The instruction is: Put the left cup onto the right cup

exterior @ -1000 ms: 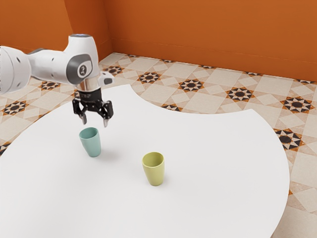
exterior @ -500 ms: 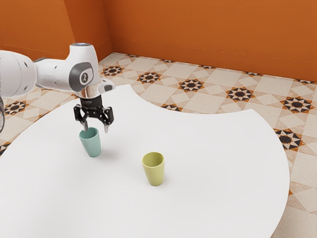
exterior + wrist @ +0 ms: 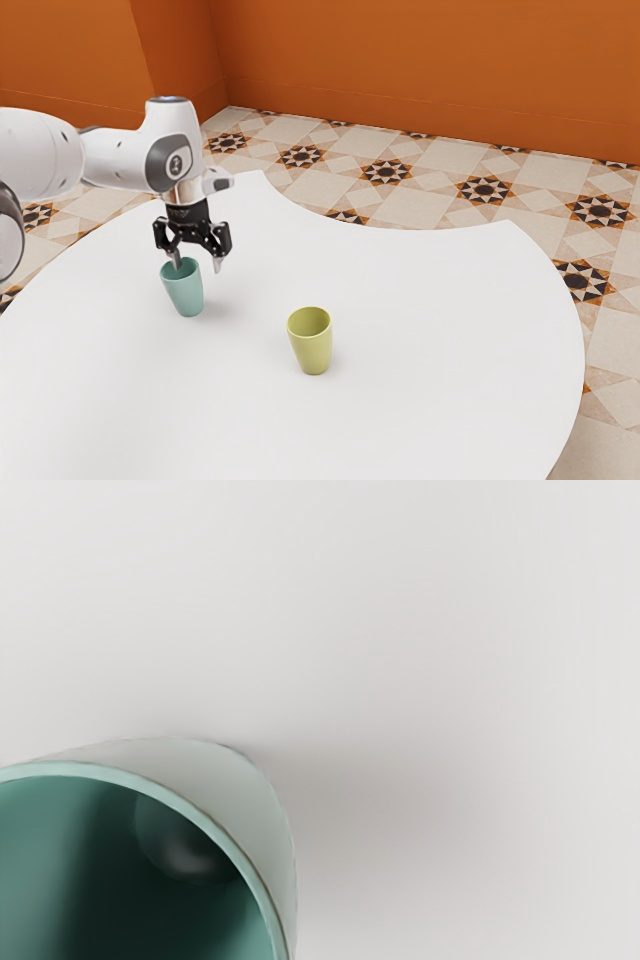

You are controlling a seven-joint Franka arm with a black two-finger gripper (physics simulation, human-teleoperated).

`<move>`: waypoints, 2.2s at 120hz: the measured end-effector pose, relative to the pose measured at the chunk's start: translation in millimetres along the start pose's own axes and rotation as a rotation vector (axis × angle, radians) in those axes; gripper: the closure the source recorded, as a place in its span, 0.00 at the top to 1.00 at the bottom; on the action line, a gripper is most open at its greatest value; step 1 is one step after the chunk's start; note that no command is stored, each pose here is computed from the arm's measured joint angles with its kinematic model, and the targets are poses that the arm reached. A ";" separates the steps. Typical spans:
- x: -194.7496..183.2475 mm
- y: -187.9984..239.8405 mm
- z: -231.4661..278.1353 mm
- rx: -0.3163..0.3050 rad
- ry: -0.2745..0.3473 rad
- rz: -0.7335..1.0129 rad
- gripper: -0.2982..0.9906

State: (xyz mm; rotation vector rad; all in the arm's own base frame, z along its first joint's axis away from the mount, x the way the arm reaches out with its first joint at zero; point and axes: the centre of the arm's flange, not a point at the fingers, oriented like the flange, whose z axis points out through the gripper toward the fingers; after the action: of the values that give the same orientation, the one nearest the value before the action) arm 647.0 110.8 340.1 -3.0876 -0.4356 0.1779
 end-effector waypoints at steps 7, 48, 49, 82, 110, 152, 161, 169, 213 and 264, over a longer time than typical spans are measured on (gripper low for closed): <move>1.3 -0.4 1.0 0.000 0.001 0.000 0.71; 4.1 1.7 10.8 -0.006 -0.007 0.004 0.70; 4.1 1.8 11.0 -0.006 -0.007 0.004 0.70; 6.4 3.3 14.5 -0.007 -0.008 0.009 0.69; 6.9 2.0 15.6 -0.009 -0.009 0.008 0.66; 6.9 -0.4 17.1 -0.019 -0.014 0.002 0.51; 6.9 -0.7 16.9 -0.024 -0.016 0.001 0.48; 6.8 -1.2 17.0 -0.027 -0.017 0.000 0.46; 6.1 -4.2 15.8 -0.033 -0.022 0.001 0.30; 5.9 -8.0 14.3 -0.033 -0.022 0.005 0.18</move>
State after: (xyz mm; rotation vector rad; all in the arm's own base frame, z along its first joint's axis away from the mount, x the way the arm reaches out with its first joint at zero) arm 648.8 120.2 325.5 -3.1221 -0.4360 0.2063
